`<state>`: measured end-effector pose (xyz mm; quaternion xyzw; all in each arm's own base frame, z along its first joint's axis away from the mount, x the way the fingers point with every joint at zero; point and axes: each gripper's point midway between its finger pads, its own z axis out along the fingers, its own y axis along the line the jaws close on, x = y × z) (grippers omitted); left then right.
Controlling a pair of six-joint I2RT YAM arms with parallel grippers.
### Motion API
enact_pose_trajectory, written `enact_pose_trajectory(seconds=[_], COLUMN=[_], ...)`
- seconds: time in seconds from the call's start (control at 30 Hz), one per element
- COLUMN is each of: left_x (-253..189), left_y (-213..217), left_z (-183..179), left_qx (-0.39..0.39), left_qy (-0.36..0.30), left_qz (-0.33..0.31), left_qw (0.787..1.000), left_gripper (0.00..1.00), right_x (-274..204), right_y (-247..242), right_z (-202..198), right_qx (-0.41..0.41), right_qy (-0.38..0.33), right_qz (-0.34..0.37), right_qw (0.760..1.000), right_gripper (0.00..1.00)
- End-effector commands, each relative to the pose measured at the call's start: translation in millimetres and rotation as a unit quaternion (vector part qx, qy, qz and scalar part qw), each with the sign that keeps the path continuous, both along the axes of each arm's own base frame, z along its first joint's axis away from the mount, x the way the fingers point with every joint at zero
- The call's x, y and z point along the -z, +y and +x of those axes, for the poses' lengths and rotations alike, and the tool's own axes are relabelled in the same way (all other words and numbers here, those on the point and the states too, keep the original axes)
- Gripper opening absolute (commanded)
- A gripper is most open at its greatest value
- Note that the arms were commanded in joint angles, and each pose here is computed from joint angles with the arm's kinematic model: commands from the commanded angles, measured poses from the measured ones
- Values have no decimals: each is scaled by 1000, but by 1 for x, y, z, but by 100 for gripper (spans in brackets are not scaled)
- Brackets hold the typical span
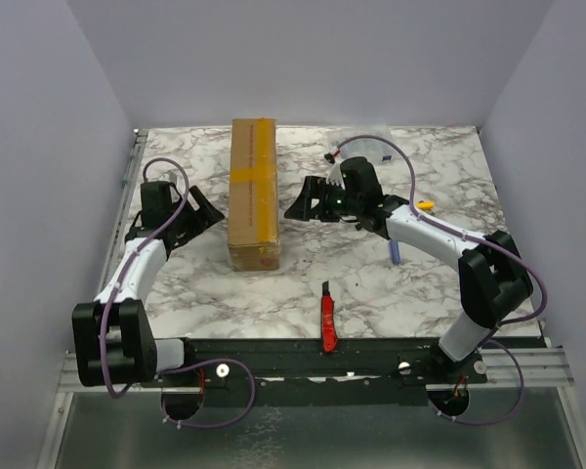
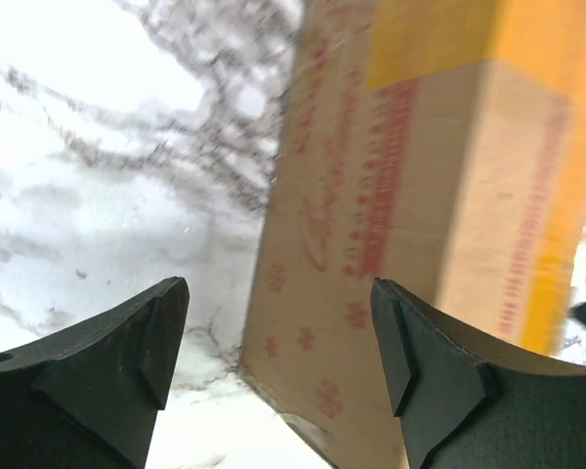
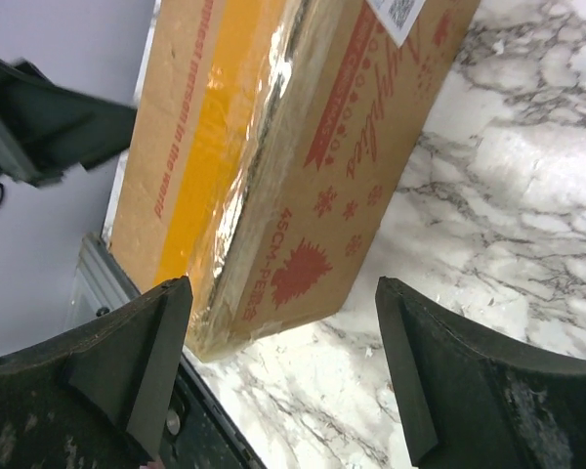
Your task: Unpack the express box
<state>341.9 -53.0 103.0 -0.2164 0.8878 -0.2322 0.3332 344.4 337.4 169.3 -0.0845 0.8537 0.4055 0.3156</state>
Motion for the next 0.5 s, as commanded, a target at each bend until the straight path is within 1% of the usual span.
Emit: enact_pose_trajectory(seconds=[0.0, 0.13, 0.23, 0.37, 0.47], left_x=[-51, -73, -84, -84, -75], left_y=[-1, -21, -49, -80, -96], left_z=[12, 20, 26, 32, 35], left_qx=[18, 64, 119, 159, 176], left_qy=[-79, -101, -110, -114, -111], left_qz=[6, -33, -50, -32, -21], left_qw=[997, 992, 985, 980, 978], left_gripper=[83, 83, 83, 83, 82], right_x=[-16, -12, -7, -13, -17], right_y=[14, 29, 43, 66, 86], right_z=[-22, -36, -44, -58, -74], right_qx=[-59, -84, -98, -119, -140], right_qy=[-22, -19, -14, -17, -25], right_qz=[60, 63, 61, 67, 70], right_qw=[996, 994, 993, 991, 987], right_gripper=[84, 80, 78, 74, 73])
